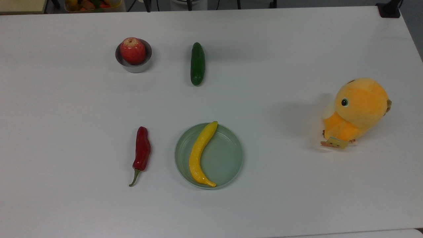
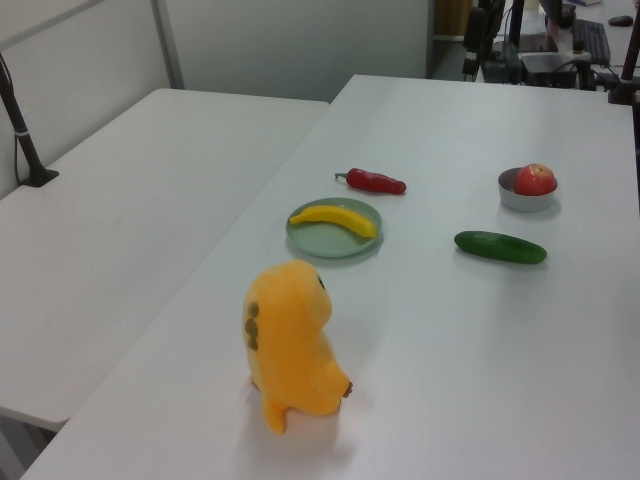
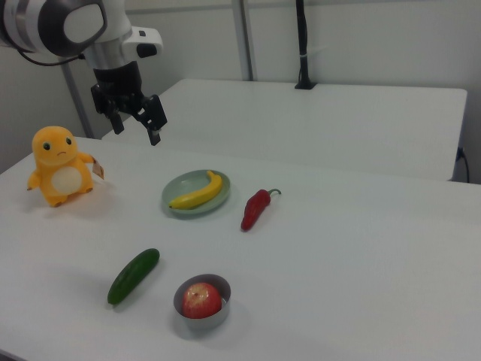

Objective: Put the cucumber on the left side of the bowl
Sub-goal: 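Move the open gripper down toward the green cucumber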

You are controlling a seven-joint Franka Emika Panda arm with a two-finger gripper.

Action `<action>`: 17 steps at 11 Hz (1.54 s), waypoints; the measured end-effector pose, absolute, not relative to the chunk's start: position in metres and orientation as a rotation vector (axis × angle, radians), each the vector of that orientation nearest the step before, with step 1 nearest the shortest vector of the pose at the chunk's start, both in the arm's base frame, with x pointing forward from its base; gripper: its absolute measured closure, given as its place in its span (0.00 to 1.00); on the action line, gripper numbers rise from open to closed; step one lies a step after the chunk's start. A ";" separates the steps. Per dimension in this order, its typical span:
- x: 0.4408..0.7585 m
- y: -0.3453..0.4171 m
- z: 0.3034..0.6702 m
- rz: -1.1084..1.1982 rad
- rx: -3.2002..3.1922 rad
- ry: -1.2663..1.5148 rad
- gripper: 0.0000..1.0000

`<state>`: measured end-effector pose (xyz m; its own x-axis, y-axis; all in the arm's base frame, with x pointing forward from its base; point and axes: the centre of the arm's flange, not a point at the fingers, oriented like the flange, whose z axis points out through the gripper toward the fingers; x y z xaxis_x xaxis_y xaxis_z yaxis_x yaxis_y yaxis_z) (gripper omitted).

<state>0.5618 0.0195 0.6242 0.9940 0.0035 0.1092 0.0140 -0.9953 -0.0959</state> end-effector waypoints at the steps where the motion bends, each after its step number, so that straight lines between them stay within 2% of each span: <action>1: 0.562 0.019 0.624 -0.165 -3.040 -0.014 0.00; 9: 0.569 0.021 0.592 -0.075 -3.046 -0.035 0.00; 14: 0.585 0.020 0.507 0.059 -3.042 -0.293 0.00; 17: 0.574 0.039 0.447 0.193 -3.078 -0.427 0.00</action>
<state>0.5737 0.0394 0.4471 0.9548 0.2726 -0.1188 0.2691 -0.9621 -0.0445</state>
